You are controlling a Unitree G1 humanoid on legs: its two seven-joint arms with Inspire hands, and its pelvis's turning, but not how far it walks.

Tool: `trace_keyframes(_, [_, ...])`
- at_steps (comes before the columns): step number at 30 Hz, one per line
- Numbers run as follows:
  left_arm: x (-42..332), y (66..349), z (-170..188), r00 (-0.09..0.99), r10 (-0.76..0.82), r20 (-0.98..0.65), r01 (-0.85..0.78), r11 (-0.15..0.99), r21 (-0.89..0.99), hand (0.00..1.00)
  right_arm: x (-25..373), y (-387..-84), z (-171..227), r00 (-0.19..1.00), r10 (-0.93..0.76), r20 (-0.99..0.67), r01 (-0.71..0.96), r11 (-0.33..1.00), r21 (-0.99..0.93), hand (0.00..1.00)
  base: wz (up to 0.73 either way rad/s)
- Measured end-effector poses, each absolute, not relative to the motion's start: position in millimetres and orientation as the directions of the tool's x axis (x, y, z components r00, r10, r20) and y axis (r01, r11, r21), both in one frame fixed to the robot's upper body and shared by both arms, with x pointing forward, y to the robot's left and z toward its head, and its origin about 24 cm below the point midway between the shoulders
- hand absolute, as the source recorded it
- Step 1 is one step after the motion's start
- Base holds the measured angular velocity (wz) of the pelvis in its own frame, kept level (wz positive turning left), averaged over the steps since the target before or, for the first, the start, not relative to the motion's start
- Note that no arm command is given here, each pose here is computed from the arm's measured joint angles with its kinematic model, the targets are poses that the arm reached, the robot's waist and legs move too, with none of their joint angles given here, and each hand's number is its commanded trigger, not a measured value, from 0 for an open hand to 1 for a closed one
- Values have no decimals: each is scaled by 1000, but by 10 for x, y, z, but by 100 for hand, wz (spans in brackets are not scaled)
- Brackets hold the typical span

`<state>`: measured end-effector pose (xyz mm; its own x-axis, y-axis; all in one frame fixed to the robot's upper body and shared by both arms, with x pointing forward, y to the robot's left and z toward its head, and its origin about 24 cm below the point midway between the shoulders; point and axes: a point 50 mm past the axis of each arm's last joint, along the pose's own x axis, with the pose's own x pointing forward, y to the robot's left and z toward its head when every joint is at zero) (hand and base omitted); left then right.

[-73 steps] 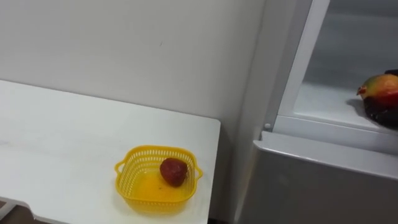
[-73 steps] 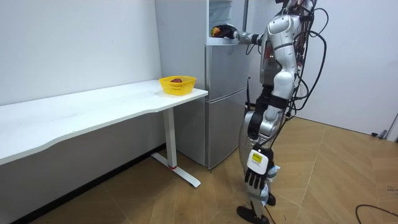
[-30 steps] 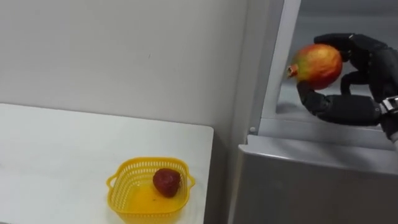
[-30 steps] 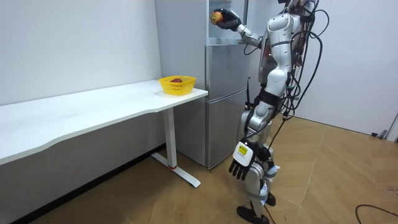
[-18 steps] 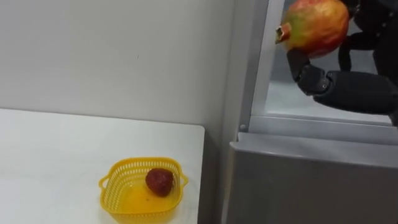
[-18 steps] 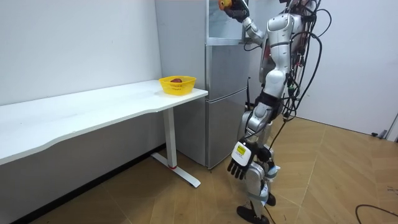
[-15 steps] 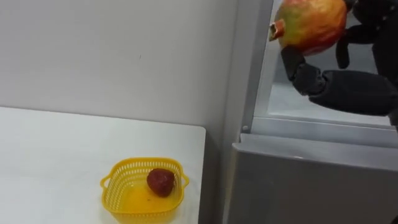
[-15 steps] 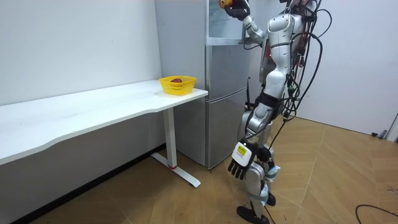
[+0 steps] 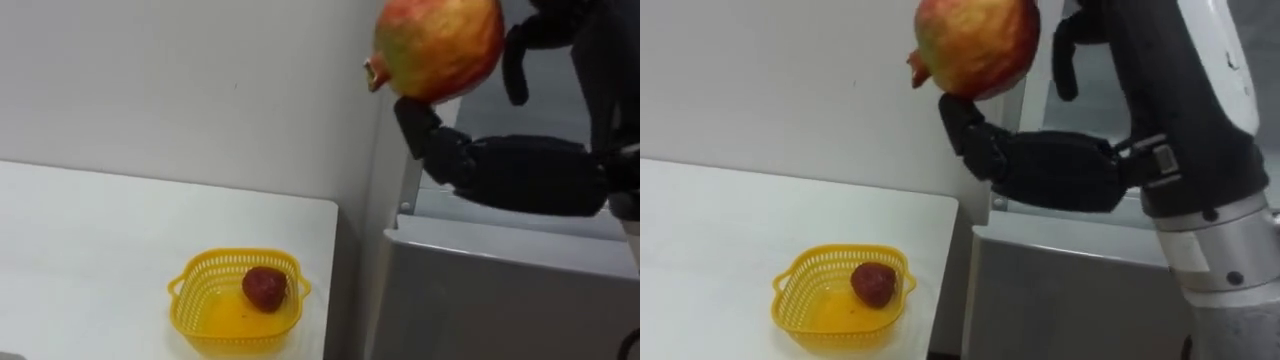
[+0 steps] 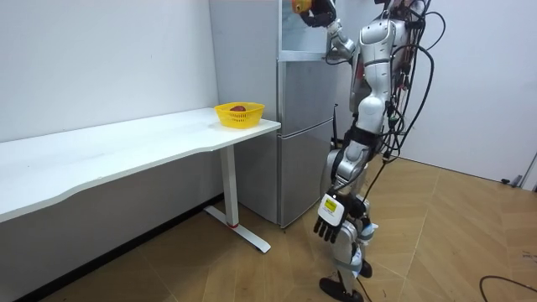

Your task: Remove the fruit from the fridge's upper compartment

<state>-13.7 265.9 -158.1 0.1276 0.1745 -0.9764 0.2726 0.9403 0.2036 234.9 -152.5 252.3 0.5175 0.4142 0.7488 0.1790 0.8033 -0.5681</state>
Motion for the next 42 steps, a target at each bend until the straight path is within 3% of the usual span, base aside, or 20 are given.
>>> trace_keyframes(11, [0,2681,-1581,148,172,-974,284,936,208,0,2510,-1241,2191,606,568,557,78,654,-752,100,6])
trace_keyframes(26, [114,2699,-1570,152,160,-975,322,925,202,0,3122,-1450,1321,875,450,179,-76,493,-867,100,12])
trace_keyframes(34, [311,2812,-1525,194,194,-962,332,909,251,0,3180,-1438,1169,890,436,138,-95,471,-877,100,7])
trace_keyframes(42, [368,2894,-1489,205,207,-957,338,902,268,0,3377,-1621,1115,934,342,102,-85,491,-867,100,11])
